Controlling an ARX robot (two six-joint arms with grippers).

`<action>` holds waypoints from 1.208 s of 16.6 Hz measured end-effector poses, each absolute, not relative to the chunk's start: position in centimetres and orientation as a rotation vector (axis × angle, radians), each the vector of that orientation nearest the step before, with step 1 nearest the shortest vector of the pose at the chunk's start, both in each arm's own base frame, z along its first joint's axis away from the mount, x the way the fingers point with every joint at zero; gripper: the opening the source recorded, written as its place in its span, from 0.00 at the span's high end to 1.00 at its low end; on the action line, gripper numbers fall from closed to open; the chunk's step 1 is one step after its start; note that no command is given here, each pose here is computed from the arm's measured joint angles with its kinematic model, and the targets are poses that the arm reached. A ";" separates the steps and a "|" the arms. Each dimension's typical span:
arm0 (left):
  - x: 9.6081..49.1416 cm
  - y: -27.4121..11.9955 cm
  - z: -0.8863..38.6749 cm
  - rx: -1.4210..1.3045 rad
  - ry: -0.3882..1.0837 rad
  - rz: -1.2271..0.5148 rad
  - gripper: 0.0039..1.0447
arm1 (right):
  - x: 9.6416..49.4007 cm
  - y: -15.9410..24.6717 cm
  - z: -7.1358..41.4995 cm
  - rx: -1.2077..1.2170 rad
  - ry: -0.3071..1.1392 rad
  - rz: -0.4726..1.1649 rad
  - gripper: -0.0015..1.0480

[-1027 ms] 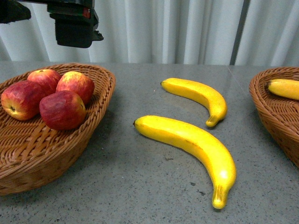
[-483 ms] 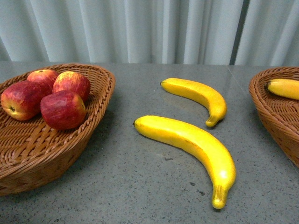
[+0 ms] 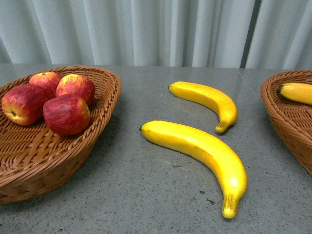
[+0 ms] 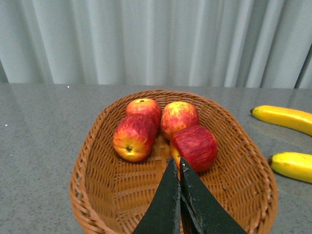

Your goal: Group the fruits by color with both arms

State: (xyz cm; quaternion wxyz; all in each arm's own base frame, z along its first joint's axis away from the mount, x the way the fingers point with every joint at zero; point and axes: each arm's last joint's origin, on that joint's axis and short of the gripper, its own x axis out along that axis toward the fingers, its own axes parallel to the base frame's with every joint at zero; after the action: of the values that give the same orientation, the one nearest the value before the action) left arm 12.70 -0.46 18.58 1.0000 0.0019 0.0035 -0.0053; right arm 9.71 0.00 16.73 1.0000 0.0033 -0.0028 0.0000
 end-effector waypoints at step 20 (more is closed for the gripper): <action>9.7 0.0 16.7 0.001 0.001 -0.002 0.99 | 9.7 0.0 16.7 0.006 -0.005 0.000 0.06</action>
State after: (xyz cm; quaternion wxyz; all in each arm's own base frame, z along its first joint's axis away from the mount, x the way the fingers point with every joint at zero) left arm 9.73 -0.02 16.72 1.0000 0.0005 0.0003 -0.0008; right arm 9.71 0.00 16.73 1.0000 0.0031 -0.0026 -0.0002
